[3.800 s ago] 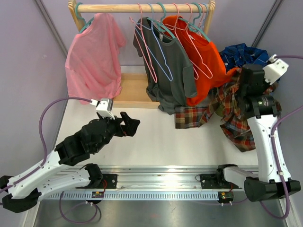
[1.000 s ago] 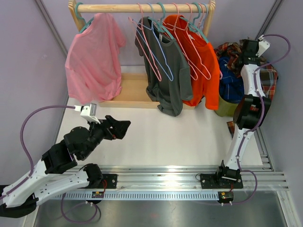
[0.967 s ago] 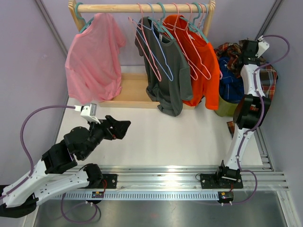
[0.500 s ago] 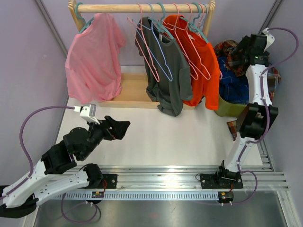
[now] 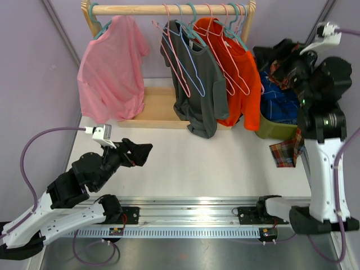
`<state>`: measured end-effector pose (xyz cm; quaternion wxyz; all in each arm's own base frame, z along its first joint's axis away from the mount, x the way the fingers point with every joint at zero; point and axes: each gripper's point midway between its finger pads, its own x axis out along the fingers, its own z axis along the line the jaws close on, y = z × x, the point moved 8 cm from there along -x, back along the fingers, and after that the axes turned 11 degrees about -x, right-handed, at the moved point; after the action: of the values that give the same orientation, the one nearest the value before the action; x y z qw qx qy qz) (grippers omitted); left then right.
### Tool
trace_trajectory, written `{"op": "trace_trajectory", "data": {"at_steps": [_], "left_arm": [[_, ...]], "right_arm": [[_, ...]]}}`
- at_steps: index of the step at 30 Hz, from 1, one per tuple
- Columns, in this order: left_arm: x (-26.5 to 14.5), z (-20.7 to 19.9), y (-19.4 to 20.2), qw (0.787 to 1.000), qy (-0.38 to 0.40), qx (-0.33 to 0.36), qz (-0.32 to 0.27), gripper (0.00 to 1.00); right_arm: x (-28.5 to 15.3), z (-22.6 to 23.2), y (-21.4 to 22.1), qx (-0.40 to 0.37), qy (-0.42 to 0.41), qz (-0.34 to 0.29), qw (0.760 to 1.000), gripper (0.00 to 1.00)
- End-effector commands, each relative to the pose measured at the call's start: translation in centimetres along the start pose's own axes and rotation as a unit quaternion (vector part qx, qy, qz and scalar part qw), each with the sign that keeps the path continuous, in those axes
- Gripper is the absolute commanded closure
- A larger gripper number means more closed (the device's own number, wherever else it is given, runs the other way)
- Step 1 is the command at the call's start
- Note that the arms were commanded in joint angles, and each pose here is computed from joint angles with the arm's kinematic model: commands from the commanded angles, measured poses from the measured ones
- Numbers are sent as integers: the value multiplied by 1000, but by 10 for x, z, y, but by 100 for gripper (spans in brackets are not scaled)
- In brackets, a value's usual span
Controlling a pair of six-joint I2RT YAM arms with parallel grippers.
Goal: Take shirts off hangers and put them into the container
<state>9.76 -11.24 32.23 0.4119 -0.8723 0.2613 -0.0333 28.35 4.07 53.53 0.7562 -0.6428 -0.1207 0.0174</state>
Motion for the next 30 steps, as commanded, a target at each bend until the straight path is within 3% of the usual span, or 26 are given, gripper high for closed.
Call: {"op": "trace_trajectory", "data": {"at_steps": [1,6,14,30], "left_arm": [[-4,-13,-18,999,26,-3,-32,1],[-5,-19,-24,998,40,4,-39,1],[-2,-34,-36,996,64,25,-50,1],[13,-67,-51,992,102,57,-56,1]], "right_arm": [[-26,34,34,-5,-101,53,993,0],[-72,69,63,8,-193,106,975,0],[-105,86,88,20,-252,172,952,1],[-113,100,91,33,-328,152,932,0]]}}
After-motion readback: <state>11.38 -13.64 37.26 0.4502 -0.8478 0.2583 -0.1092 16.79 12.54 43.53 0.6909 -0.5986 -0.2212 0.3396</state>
